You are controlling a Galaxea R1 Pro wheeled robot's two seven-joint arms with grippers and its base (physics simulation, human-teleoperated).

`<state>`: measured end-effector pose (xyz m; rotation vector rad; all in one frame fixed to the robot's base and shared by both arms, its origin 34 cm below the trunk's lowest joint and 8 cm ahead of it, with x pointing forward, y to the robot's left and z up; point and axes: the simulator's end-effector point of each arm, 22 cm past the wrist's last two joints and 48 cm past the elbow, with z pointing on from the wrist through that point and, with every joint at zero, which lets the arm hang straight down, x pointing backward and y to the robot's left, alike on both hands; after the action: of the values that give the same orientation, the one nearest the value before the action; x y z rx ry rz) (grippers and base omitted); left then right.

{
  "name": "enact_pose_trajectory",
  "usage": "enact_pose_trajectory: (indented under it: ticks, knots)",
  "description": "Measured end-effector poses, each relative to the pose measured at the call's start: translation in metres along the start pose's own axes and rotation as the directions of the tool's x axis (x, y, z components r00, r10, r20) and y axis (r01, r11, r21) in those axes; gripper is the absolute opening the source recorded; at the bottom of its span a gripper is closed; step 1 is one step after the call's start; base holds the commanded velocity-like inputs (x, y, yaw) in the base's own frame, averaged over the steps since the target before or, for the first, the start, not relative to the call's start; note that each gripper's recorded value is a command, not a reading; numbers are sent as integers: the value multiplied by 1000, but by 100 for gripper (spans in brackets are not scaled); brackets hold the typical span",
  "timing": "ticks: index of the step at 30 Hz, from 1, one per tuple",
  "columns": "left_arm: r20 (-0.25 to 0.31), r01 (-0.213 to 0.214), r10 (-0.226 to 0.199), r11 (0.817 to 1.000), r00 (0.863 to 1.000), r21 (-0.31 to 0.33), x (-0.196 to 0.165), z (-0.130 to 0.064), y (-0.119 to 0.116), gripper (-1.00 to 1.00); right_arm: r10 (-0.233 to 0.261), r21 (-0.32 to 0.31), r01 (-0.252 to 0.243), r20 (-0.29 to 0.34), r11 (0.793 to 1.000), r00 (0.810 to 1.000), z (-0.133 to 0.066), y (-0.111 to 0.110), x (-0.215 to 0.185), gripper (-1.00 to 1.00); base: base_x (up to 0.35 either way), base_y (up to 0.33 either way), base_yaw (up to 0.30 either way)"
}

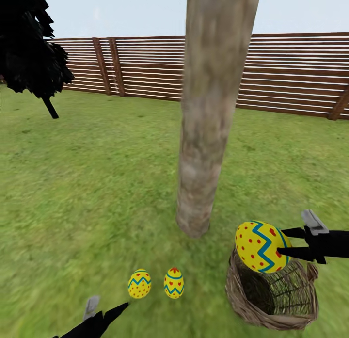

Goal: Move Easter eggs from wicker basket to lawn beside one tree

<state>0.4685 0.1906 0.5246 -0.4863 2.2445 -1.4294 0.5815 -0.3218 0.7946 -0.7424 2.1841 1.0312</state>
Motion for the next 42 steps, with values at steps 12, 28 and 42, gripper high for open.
enact_pose_trajectory:
  ticks: [12,28,42]
  knots:
    - [1,0,0,1000,1000,0,0,0,0,100,8,-38,-7,15,999,1000,25,14,-1,-100,-35,294,0]
    - [0,-1,1,1000,1000,0,0,0,0,100,28,16,-27,-47,999,998,65,5,23,-100,0,305,0]
    - [-1,0,0,1000,1000,0,0,0,0,100,93,486,19,-206,874,974,124,-110,122,-100,0,96,0]
